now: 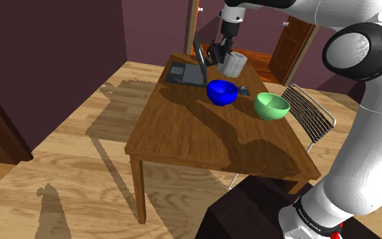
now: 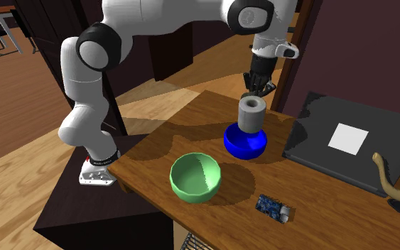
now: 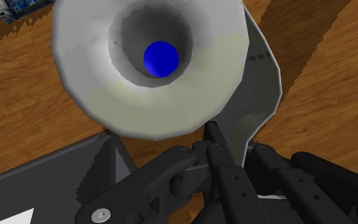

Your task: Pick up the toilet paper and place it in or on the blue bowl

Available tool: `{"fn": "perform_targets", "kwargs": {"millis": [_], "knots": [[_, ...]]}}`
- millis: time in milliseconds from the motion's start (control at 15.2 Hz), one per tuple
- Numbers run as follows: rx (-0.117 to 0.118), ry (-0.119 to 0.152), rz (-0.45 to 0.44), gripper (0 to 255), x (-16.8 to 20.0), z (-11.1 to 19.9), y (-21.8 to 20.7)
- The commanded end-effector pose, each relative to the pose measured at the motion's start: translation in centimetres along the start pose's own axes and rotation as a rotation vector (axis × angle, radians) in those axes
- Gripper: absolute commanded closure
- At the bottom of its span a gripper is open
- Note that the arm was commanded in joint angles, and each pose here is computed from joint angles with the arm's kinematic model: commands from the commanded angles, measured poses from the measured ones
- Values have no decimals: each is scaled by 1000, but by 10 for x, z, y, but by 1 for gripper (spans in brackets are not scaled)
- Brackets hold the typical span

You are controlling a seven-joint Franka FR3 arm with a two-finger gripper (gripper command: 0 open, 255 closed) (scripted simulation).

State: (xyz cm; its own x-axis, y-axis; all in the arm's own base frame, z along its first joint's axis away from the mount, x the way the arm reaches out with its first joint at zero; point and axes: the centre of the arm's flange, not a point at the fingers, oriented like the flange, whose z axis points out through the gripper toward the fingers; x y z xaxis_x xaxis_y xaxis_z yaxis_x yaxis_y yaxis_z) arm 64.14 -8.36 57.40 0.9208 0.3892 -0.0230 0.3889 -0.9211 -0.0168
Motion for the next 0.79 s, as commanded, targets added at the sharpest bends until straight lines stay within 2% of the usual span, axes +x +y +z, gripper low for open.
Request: {"fn": "perform_targets", "kwargs": {"millis": [0,726], "knots": [[-1,1,-1,255,1,8,1],[-1,1,-1,255,2,66,2]]}}
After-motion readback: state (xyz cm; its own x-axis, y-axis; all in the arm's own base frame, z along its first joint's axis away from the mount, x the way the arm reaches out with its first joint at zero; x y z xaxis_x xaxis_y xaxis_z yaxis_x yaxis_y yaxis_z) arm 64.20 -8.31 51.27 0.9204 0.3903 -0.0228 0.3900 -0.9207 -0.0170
